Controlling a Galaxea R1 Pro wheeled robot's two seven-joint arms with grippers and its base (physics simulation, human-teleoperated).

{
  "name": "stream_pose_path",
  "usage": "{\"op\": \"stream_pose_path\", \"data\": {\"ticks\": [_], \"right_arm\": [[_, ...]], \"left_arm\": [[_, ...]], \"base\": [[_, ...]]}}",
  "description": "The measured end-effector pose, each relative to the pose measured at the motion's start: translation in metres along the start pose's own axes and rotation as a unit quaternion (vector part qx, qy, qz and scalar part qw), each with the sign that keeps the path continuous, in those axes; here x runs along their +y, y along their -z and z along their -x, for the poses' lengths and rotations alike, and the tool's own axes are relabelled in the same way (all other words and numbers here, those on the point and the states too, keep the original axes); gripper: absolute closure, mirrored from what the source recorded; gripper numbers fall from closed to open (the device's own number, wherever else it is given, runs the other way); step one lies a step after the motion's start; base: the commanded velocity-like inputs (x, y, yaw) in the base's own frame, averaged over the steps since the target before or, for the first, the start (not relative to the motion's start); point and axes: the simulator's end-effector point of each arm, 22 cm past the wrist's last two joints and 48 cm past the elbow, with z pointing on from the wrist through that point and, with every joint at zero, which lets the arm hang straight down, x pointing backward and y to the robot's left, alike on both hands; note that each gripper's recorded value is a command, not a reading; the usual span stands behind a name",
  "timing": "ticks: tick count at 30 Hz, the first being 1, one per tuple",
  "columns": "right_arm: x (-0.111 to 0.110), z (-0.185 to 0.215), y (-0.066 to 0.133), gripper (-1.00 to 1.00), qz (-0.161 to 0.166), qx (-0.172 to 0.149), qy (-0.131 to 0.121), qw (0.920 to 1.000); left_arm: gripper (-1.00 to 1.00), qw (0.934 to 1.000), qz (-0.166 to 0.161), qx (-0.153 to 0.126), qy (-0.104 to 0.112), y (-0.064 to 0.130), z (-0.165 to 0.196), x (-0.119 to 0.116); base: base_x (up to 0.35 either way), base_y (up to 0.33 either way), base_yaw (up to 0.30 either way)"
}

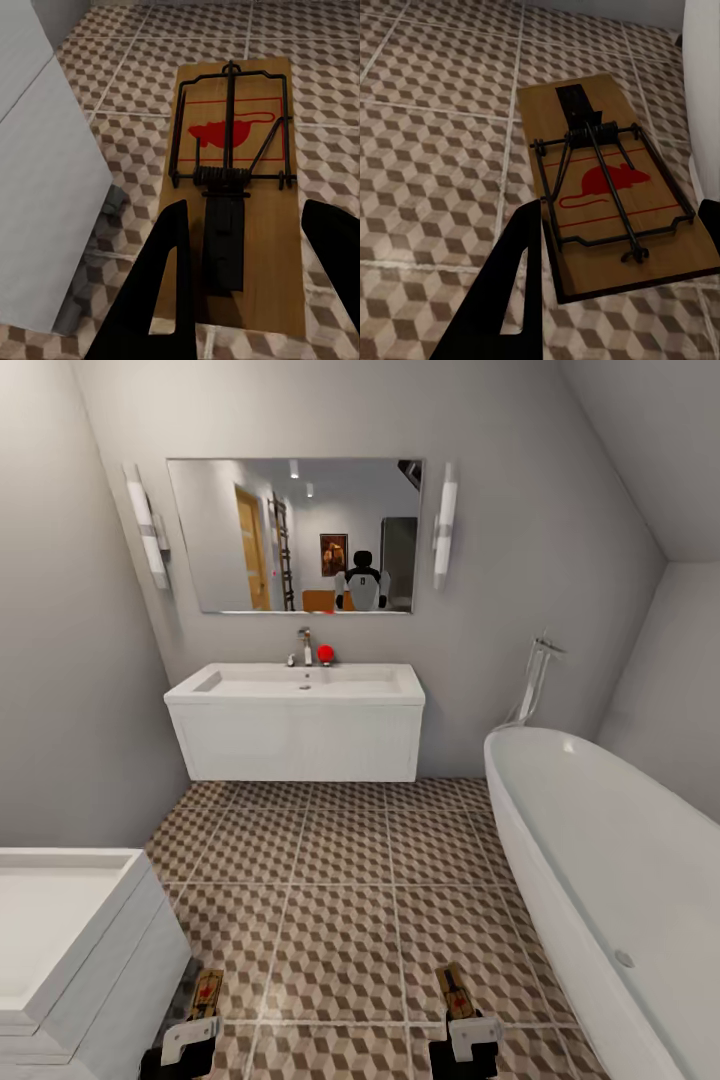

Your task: Take the four mousetraps from the cabinet in the bathroom and place them on the bathroom floor. Make sure all four end up on the same floor surface, and ensure that at least two of them are either under or directly next to the same bathroom sink.

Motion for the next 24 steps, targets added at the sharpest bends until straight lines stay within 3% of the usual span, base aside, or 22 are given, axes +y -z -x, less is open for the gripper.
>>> {"op": "stream_pose_path", "data": {"ticks": [24], "right_arm": [[0.0,-0.0001,0.0,1.0,0.0,0.0,0.0,1.0]], "left_arm": [[1.0,1.0,0.0,0.0,0.0,-0.0001,0.0001,0.0]], "base": [[0.342,0.0,0.011]]}}
